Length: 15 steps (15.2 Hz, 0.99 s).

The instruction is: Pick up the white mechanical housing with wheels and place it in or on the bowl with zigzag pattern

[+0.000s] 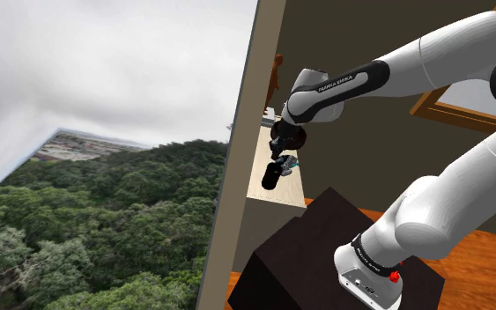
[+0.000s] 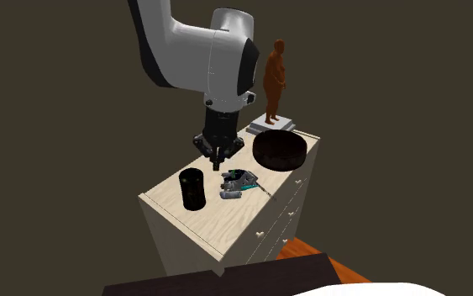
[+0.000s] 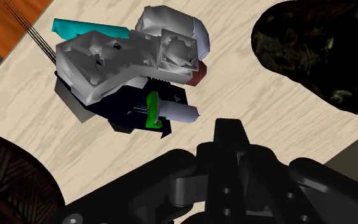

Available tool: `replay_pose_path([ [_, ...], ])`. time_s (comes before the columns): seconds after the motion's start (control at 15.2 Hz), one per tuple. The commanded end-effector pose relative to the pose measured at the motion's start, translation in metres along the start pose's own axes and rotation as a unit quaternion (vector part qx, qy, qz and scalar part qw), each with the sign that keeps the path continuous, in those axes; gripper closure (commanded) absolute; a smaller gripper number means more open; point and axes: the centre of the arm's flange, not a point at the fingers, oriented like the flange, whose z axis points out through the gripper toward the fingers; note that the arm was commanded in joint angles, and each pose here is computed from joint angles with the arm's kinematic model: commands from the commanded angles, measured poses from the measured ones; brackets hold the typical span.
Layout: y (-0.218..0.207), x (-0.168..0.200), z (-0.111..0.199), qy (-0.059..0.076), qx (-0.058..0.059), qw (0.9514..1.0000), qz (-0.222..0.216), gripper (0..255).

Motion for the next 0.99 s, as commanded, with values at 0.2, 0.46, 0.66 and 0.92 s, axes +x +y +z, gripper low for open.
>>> replay_pose_path([
  [0.2,0.056,-0.005,-0.012,-0.017,0.064,0.9960,0.059,0],
  [0.46,0.131,-0.023,-0.017,-0.040,0.149,0.9784,0.137,0],
  [0.66,0.165,-0.036,-0.010,-0.051,0.191,0.9645,0.175,0],
  [0.92,0.157,-0.036,0.010,-0.051,0.191,0.9645,0.175,0],
])
